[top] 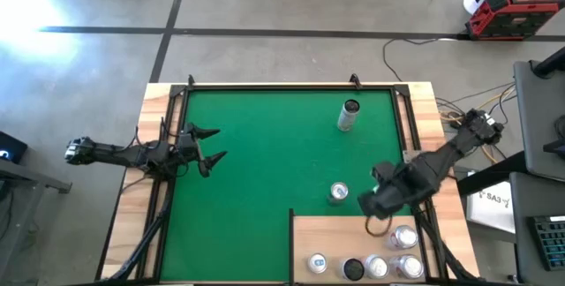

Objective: Place canned beverage on shelf
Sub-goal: Put the pink-white soda can aligned with the pink-white soda can on the shelf

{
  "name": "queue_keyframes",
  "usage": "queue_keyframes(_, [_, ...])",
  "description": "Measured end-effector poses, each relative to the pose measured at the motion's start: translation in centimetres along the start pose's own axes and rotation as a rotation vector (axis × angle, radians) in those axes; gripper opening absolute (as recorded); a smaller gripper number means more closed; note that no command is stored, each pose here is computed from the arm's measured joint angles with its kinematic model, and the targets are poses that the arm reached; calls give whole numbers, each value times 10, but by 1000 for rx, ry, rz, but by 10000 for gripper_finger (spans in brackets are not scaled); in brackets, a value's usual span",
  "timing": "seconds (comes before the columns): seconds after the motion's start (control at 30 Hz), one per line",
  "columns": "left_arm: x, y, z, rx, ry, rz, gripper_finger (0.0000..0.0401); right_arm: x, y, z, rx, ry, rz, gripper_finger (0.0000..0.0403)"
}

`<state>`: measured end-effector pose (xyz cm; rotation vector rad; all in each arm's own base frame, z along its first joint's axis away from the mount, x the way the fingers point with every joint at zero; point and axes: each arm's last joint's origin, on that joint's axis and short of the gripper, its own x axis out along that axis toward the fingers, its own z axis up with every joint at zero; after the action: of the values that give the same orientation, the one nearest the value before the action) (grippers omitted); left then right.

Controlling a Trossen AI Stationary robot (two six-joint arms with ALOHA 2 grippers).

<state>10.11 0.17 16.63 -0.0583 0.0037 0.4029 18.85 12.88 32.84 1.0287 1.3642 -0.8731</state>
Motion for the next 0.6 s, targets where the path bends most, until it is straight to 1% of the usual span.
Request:
queue_keyframes(0.2, [0,0,0,1,1,0,378,12,8,-23,-128,13,15,283])
queue_keyframes(0.43, [0,0,0,1,1,0,378,25,20,-36,-203,32,29,283])
queue_keyframes(0.6, [0,0,0,0,1,0,378,34,31,-40,-250,56,37,283])
